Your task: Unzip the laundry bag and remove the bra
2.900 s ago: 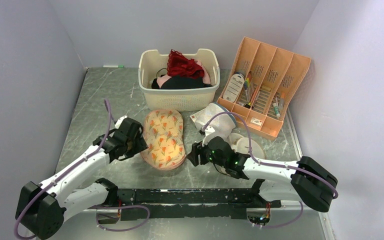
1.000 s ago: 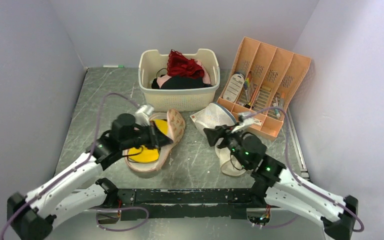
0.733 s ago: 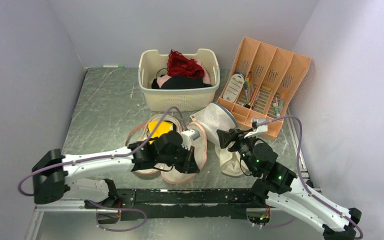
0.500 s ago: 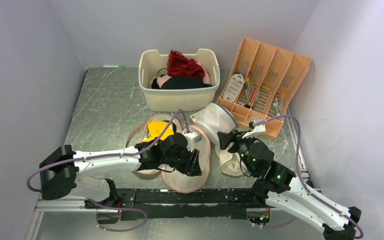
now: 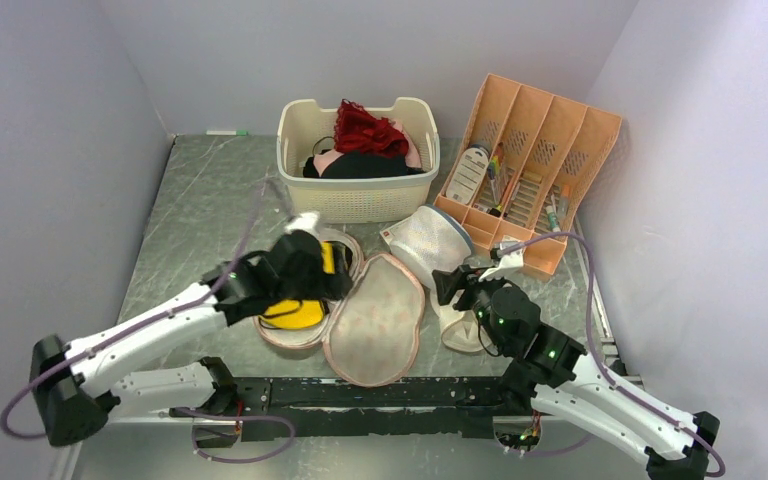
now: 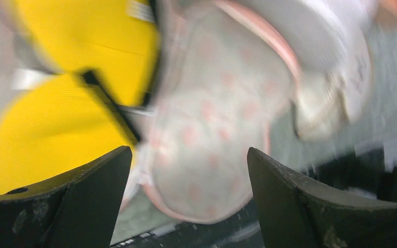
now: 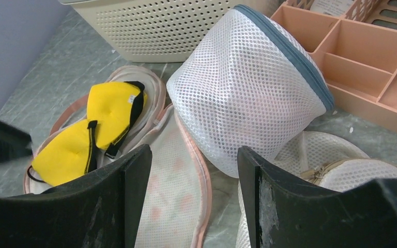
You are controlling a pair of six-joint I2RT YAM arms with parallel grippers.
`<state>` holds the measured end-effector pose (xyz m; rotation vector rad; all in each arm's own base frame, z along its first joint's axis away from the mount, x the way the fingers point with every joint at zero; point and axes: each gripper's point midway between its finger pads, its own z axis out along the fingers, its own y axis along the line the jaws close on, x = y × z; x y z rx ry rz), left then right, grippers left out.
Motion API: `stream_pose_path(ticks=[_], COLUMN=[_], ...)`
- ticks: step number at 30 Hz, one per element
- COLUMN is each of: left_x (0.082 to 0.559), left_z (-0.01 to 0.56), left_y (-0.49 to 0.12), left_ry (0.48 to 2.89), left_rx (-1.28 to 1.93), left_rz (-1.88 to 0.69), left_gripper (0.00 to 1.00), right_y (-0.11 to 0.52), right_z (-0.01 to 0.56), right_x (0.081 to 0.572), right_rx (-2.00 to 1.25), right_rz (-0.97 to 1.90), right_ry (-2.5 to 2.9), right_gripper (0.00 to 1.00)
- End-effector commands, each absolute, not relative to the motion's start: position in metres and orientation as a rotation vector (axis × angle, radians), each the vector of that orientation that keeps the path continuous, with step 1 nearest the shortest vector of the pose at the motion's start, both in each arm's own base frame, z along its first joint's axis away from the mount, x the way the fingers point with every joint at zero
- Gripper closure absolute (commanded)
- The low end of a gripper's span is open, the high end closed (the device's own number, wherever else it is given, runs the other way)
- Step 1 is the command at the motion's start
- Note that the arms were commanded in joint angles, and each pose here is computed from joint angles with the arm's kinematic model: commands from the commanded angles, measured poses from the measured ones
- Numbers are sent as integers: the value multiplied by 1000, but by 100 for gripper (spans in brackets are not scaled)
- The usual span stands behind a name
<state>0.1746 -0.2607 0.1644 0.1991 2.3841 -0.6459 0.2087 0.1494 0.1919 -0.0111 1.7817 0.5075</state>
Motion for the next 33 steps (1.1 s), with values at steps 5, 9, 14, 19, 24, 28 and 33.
stream_pose_path(ticks=[5, 9, 14, 19, 24, 28, 33], left_x=[206, 200, 206, 219, 229, 235, 236], left_z=[140, 141, 186, 254, 321, 336, 315], left_y=[-129, -111, -115, -110, -110, -101, -97], left_ry=[2384, 2311, 2165, 2014, 1825, 1721, 1691], left_rx=[-466, -585, -493, -346, -149, -116, -94], left_rz=[-332, -338, -473, -458, -449, -392, -364], left_gripper=[5, 4, 3, 0, 0, 0, 0], right_y=[203, 261, 338, 389, 412, 421, 417], right_z=[184, 165, 143, 124, 105, 90, 70], right_x=[198, 180, 161, 162, 182, 197, 213], right_rx=[-225, -399, -559, -592, -509, -447, -410], right_rz=[702, 933, 1264, 1471, 1459, 1418, 1267], right_ry=[1811, 1901, 2040, 2105, 2179, 2216, 2278], right_gripper=[38, 36, 36, 45, 45, 46, 50])
